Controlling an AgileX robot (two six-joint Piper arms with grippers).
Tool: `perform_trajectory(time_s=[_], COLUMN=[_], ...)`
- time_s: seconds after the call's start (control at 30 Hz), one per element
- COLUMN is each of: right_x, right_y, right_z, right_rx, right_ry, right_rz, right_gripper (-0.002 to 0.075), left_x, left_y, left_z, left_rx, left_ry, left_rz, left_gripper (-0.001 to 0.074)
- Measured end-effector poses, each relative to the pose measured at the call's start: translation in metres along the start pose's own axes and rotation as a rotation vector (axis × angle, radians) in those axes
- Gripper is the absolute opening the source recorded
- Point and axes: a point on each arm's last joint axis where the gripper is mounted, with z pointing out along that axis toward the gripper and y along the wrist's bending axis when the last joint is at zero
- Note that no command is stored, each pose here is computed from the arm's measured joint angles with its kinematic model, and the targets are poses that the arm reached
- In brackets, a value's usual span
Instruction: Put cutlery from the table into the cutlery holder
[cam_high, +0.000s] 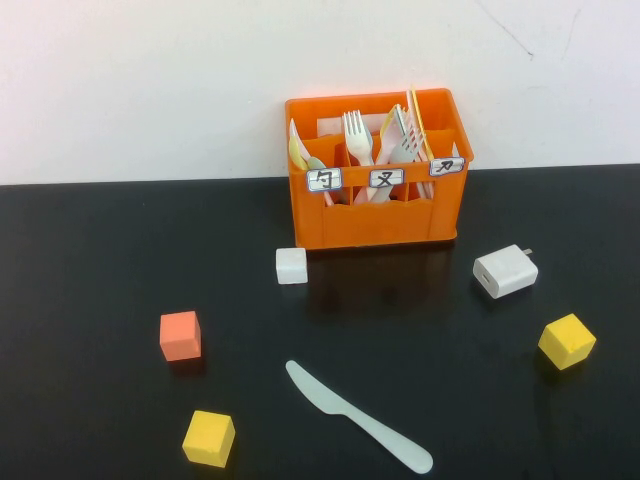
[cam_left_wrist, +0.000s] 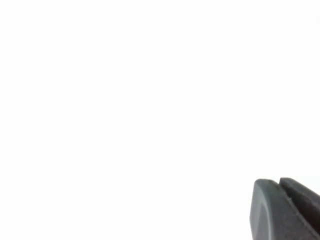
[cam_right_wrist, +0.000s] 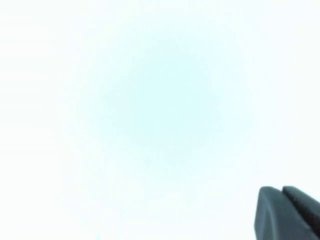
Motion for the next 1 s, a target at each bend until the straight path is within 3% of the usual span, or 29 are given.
perform_trajectory(time_s=[0.2,0.43,0.73,1.0], right_x=[-0.011,-0.043,-0.03,-0.03], right_y=[-0.001,-0.005,0.0,0.017], right_z=[0.006,0.021,0.064,0.113], right_rx=[-0.01,-0.007,-0.064,-0.366], right_ry=[0.271,0.449,0.8,1.012], right_rz=[0.02,0.026,0.046,-0.052], right_gripper=[-0.0002,-0.0002,-0.0002,-0.0002], left_x=[-0.033,-0.034,0.013,0.058], left_y=[-0.016,-0.018,0.002,0.018], left_z=[0.022,0.06,0.092,0.088], left_rx=[-0.066,-0.159,-0.313,-0.467], left_ry=[0.157,0.404,0.791,1.156], left_rz=[0.072,0.069,0.042,-0.046], left_gripper=[-0.0001,-0.0001,-0.0001,-0.0001])
